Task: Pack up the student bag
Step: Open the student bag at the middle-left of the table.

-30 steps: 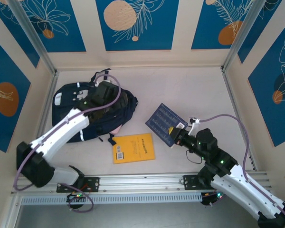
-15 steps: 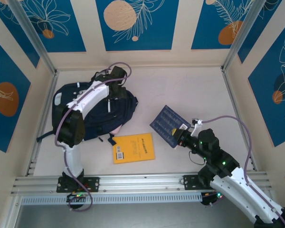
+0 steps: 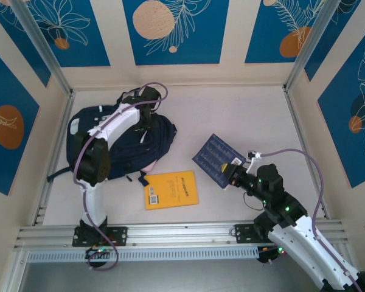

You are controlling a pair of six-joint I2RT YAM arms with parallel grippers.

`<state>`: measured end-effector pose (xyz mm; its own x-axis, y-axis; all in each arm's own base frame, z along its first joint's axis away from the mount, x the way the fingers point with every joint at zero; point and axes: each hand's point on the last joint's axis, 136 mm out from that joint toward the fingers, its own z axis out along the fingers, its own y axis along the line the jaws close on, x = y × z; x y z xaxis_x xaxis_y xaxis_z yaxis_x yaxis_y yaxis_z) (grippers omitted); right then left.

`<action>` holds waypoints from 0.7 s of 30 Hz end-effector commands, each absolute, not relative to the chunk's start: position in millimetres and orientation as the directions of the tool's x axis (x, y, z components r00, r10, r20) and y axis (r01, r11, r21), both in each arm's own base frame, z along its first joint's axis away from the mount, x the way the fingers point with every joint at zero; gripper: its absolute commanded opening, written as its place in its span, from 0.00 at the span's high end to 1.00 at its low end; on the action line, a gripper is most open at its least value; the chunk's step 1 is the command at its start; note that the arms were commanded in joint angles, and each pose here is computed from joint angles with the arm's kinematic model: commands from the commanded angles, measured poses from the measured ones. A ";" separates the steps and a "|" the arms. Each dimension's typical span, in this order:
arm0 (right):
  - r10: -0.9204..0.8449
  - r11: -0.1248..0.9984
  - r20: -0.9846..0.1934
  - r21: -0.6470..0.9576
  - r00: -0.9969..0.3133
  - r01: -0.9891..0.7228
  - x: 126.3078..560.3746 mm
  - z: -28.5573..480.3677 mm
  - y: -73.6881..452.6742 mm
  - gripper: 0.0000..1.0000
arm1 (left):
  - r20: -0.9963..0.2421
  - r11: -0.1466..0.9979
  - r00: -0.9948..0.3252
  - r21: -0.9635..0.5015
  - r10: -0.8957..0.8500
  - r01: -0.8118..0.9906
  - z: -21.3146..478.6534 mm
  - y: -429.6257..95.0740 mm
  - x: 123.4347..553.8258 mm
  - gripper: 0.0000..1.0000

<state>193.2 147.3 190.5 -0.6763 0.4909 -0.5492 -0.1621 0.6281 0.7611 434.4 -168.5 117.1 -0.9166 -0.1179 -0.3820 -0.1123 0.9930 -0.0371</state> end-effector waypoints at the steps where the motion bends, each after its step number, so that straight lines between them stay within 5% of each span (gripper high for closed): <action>1: 0.498 0.586 -0.571 0.776 -0.653 -0.232 193.5 210.4 152.8 1.00 | -0.455 0.976 -0.889 -0.208 -0.047 0.055 170.0 -203.2 429.6 1.00; 10: 0.491 0.590 -0.616 0.755 -0.616 -0.286 191.4 239.9 149.8 1.00 | -0.633 0.865 -0.770 -0.339 0.080 0.369 270.5 -241.8 382.8 1.00; 21: 0.434 0.412 -0.506 0.847 -0.745 -0.335 193.6 250.9 193.9 1.00 | -0.756 0.730 -0.648 -0.390 0.094 0.561 342.7 -247.4 334.2 1.00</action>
